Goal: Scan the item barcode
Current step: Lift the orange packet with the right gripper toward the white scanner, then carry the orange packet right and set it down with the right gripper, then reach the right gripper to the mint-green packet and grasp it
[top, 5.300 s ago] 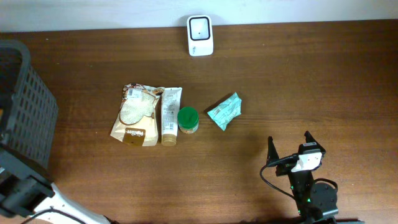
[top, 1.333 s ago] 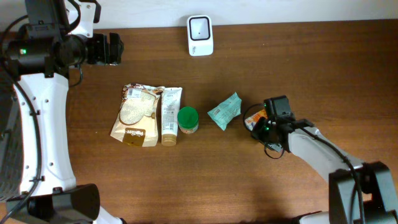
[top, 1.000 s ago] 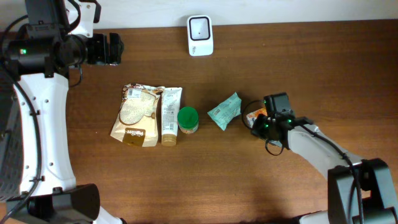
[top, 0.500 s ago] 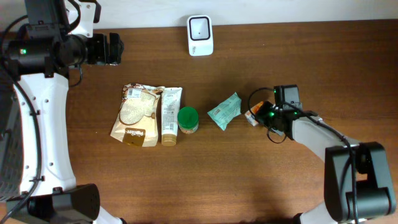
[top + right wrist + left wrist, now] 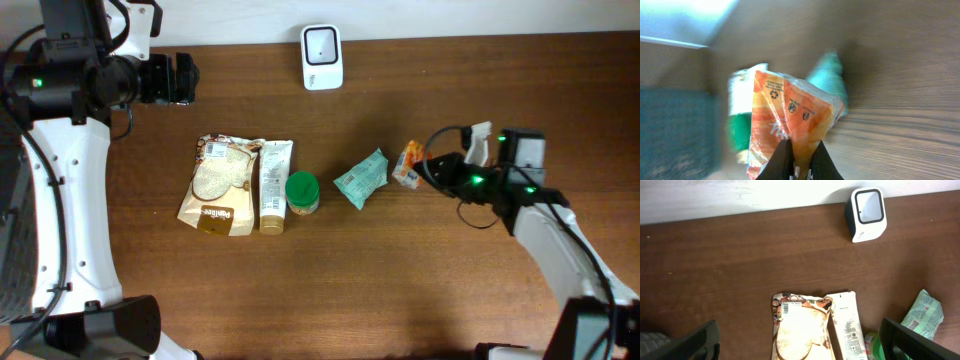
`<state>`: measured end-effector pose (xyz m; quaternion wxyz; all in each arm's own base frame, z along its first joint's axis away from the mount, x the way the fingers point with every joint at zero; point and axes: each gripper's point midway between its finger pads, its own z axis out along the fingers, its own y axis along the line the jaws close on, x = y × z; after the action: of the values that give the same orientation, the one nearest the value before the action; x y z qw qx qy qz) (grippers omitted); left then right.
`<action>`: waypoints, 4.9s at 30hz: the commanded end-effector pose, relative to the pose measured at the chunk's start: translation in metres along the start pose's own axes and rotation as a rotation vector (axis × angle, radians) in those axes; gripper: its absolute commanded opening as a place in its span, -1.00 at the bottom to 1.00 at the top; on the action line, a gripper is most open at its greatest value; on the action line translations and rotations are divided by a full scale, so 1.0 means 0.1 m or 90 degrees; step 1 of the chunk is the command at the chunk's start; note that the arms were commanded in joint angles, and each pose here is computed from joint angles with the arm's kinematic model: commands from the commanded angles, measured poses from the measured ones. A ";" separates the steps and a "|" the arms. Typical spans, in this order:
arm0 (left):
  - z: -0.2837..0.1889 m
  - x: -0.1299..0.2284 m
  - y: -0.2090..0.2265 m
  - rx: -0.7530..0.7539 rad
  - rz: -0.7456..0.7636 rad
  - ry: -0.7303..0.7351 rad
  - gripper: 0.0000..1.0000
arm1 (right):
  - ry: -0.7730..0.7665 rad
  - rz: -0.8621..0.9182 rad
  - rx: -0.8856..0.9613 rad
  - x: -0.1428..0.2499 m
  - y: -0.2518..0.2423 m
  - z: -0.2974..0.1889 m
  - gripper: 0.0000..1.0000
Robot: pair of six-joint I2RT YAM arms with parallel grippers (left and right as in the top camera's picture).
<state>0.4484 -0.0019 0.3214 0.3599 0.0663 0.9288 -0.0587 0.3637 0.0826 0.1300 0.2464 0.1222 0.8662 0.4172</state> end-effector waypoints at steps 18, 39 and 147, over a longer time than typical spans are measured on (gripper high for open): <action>0.01 0.00 -0.01 0.007 0.009 -0.001 0.99 | 0.112 -0.021 -0.411 -0.09 1.14 -0.86 -0.91; 0.01 0.00 -0.01 0.007 0.009 -0.001 0.98 | 0.146 0.007 -0.142 0.22 0.73 0.75 -0.91; 0.01 0.00 -0.01 0.007 0.009 -0.001 0.98 | 0.229 -0.173 0.169 -0.03 -0.66 1.34 0.45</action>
<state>0.4483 -0.0025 0.3202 0.3584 0.0668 0.9292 -0.0605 0.4410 0.1314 0.0297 0.1258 0.0142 0.9481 0.2916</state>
